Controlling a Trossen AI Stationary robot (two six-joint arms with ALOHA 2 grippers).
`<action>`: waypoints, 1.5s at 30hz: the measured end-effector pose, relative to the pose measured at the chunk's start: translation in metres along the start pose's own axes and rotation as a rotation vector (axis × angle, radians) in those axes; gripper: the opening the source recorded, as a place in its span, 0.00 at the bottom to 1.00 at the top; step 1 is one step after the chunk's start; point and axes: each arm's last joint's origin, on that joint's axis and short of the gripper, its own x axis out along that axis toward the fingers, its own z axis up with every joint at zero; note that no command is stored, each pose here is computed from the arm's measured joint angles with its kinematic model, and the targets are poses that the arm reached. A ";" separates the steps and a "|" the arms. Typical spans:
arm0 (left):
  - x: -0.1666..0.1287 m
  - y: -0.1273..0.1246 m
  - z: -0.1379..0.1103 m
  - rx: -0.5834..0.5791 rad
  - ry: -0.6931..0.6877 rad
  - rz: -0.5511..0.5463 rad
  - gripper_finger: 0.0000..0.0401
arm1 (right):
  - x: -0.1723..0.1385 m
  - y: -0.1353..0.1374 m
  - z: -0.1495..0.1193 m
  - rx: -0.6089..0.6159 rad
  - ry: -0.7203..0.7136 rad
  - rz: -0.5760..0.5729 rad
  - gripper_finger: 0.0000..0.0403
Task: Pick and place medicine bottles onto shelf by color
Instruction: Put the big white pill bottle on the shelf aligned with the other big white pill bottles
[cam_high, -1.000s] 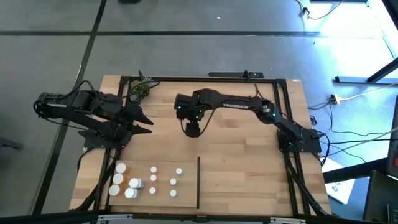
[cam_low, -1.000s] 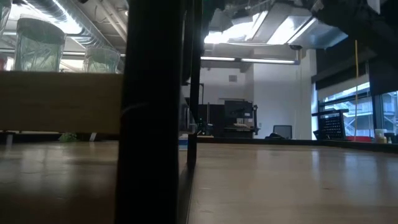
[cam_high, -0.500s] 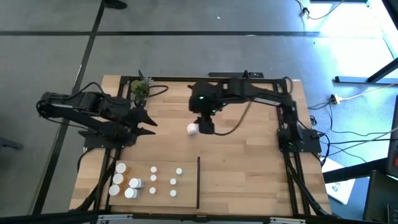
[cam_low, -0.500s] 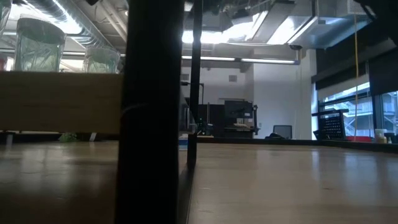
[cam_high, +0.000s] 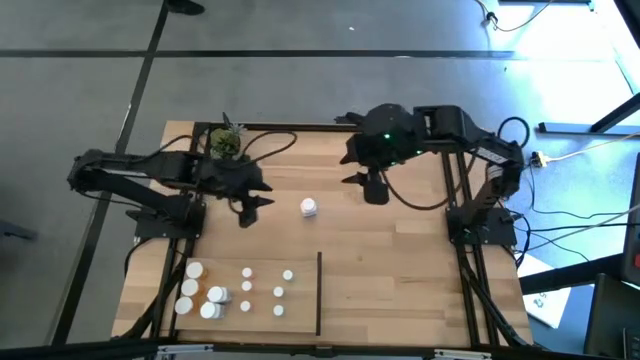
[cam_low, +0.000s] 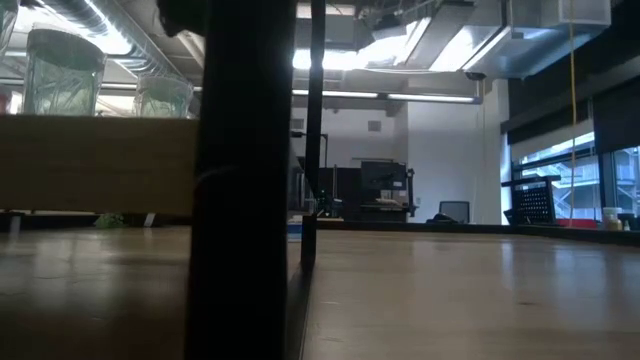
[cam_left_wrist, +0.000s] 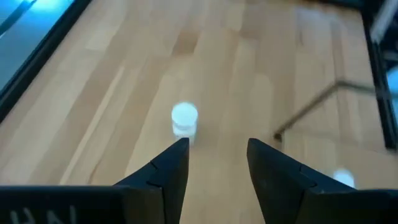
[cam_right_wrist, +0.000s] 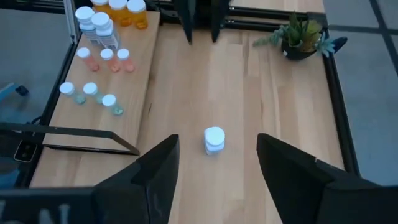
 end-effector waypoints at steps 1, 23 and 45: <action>0.004 0.001 0.003 -0.022 -0.010 0.005 0.39 | -0.001 0.000 -0.002 -0.003 -0.007 -0.001 0.54; 0.075 0.012 0.016 -0.052 0.079 0.090 0.39 | 0.026 0.010 -0.084 -0.112 -0.258 -0.026 0.54; 0.080 0.010 0.017 -0.051 0.087 0.045 0.39 | 0.033 0.010 -0.084 -0.151 -0.242 -0.031 0.54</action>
